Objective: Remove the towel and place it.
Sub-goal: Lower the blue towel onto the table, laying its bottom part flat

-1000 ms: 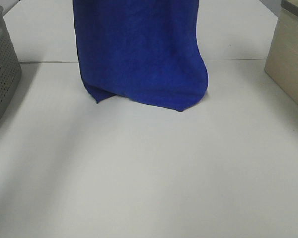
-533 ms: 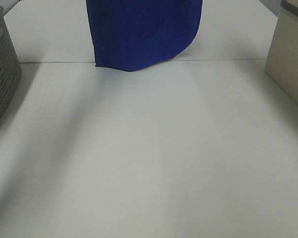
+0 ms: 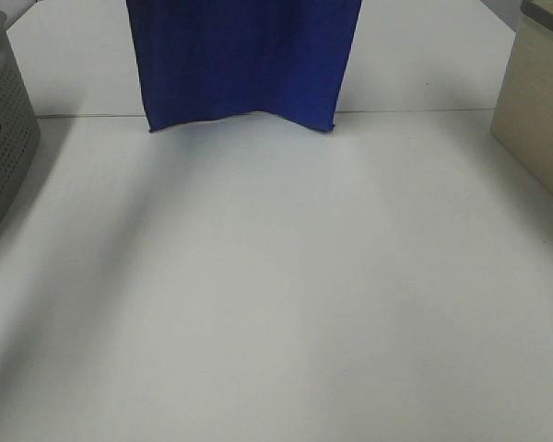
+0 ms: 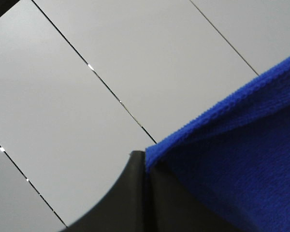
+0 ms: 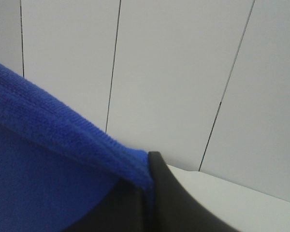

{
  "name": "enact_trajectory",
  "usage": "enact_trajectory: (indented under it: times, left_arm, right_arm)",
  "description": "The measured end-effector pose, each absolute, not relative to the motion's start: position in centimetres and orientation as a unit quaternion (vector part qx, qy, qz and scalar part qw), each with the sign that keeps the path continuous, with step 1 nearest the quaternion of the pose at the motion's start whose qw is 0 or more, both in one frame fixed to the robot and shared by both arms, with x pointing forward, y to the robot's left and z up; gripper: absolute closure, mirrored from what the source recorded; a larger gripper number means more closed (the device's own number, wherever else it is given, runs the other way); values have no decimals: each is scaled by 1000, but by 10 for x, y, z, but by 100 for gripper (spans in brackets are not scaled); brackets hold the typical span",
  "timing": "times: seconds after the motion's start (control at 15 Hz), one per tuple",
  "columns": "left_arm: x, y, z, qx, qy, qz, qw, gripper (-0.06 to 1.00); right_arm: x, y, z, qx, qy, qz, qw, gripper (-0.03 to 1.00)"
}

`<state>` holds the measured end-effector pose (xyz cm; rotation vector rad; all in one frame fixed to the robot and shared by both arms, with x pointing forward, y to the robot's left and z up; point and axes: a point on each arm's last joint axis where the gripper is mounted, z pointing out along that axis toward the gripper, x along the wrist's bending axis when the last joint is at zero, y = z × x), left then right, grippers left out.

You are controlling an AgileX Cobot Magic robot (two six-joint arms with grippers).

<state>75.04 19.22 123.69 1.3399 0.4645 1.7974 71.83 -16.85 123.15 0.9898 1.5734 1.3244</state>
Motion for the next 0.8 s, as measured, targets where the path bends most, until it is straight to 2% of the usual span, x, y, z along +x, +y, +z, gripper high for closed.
enact_trajectory:
  times: [0.6,0.8]
  left_arm:
    - [759,193,1222,557,204,701,397,94]
    - [758,189,1210,606,271,639,388,94]
  right_arm:
    - [718,-168,1228,392,641,514,412,95]
    - [716,-167,1219,403,672,489,385,95]
